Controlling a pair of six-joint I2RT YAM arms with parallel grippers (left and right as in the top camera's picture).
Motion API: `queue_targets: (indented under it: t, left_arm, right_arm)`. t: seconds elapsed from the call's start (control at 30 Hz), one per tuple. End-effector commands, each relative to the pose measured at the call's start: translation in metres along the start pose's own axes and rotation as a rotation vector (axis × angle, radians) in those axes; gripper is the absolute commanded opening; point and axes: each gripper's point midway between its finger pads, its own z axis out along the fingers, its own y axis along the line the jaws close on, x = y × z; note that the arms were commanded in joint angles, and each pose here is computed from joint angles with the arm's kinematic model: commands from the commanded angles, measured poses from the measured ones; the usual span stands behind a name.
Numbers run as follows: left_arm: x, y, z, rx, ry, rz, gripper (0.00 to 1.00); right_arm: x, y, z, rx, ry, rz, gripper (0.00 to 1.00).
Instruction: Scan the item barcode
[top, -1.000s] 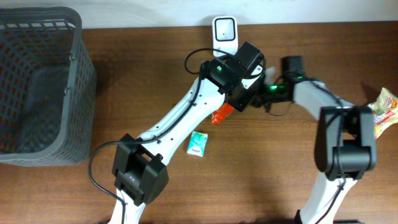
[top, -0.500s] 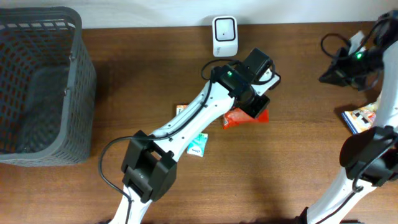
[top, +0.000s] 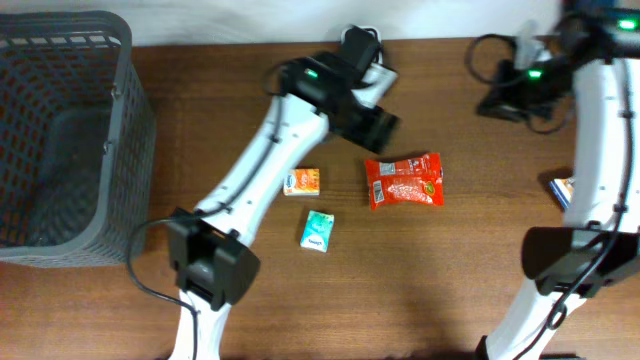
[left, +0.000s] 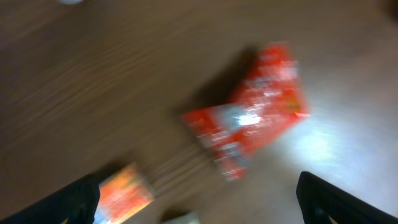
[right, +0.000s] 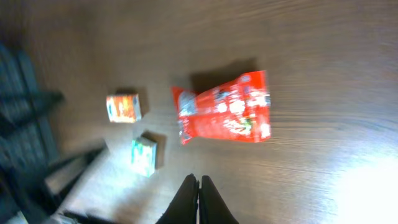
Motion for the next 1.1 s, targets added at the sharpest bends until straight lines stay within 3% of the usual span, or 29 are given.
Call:
queue_targets:
  t: [0.0, 0.23, 0.6, 0.77, 0.9, 1.07]
  left_arm:
    - [0.009, 0.064, -0.023, -0.174, 0.011, -0.191, 0.99]
    - [0.029, 0.107, -0.032, -0.22, 0.072, -0.28, 1.0]
    - [0.036, 0.121, -0.036, -0.244, 0.091, -0.305, 0.99]
    - [0.037, 0.121, -0.034, -0.243, 0.094, -0.306, 0.99]
    - [0.037, 0.121, -0.034, -0.243, 0.096, -0.306, 0.99]
    - [0.037, 0.121, -0.034, -0.244, 0.095, -0.306, 0.99]
  right_arm:
    - [0.01, 0.016, 0.018, 0.09, 0.038, -0.03, 0.04]
    - [0.026, 0.034, 0.094, 0.096, 0.161, -0.043, 0.04]
    - [0.064, 0.04, 0.178, -0.355, 0.303, 0.045, 0.04]
    - [0.073, 0.018, 0.209, -0.343, 0.283, 0.077, 0.05]
    - [0.084, -0.026, 0.24, -0.137, 0.254, 0.166, 0.05]
    - [0.079, -0.038, 0.234, -0.046, 0.241, 0.167, 0.04]
